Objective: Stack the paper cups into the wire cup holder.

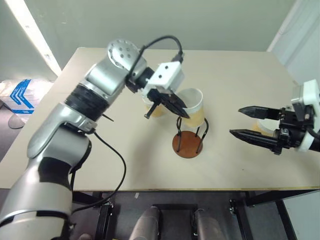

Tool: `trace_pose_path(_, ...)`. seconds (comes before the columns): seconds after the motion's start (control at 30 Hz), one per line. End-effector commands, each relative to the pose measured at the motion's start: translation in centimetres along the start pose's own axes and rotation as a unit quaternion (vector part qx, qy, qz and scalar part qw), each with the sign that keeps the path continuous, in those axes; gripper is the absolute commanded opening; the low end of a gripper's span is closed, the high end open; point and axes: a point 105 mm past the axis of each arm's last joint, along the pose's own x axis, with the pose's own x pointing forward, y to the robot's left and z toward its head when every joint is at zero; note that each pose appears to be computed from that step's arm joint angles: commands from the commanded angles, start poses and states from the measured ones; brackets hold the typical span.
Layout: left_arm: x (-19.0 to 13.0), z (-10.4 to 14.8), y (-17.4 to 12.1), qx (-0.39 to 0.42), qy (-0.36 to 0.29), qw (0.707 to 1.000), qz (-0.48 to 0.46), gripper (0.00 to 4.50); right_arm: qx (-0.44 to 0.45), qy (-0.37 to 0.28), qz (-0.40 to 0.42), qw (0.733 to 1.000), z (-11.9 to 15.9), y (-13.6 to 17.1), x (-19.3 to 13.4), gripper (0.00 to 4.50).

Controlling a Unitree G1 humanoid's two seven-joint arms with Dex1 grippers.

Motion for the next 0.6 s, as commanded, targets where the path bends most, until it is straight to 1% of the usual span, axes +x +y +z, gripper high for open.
trace_pose_path(0.03,0.4,0.8,-0.5,0.044,0.012,0.998,-0.037,0.05,-0.029,-0.011,-0.03,0.999,1.3,-0.4,-1.1,3.8)
trace_pose_path(0.17,1.5,-0.1,-0.9,0.058,0.032,0.996,-0.06,0.05,-0.042,-0.001,-0.075,0.996,1.5,-2.0,-2.0,3.8)
trace_pose_path(0.27,2.2,-0.7,-0.6,0.065,0.041,0.995,-0.06,0.05,-0.049,0.01,-0.098,0.994,1.3,-2.9,-2.4,3.8)
trace_pose_path(0.33,2.7,-0.6,0.1,0.062,0.034,0.996,-0.049,0.45,-0.051,0.018,-0.107,0.993,1.1,-3.4,-2.5,3.8)
trace_pose_path(0.4,2.9,-0.2,0.7,0.062,0.022,0.997,-0.035,0.98,-0.052,0.023,-0.111,0.992,0.9,-3.6,-2.6,3.8)
trace_pose_path(0.43,2.8,0.1,1.0,0.063,0.017,0.998,-0.023,1.41,-0.053,0.028,-0.113,0.992,0.7,-3.7,-2.6,3.8)
trace_pose_path(0.47,2.7,0.3,1.4,0.066,0.011,0.998,-0.011,1.72,-0.053,0.03,-0.114,0.992,0.6,-3.8,-2.7,3.8)
trace_pose_path(0.53,2.5,0.8,1.9,0.068,0.0,0.998,0.008,2.48,-0.052,0.037,-0.118,0.991,0.4,-4.0,-2.8,3.8)
trace_pose_path(0.57,2.2,1.1,2.0,0.068,-0.006,0.998,0.016,2.72,-0.053,0.041,-0.122,0.99,0.3,-4.2,-2.9,3.8)
trace_pose_path(0.6,1.8,1.3,2.1,0.069,-0.011,0.997,0.023,2.72,-0.054,0.045,-0.124,0.99,0.2,-4.3,-3.0,3.8)
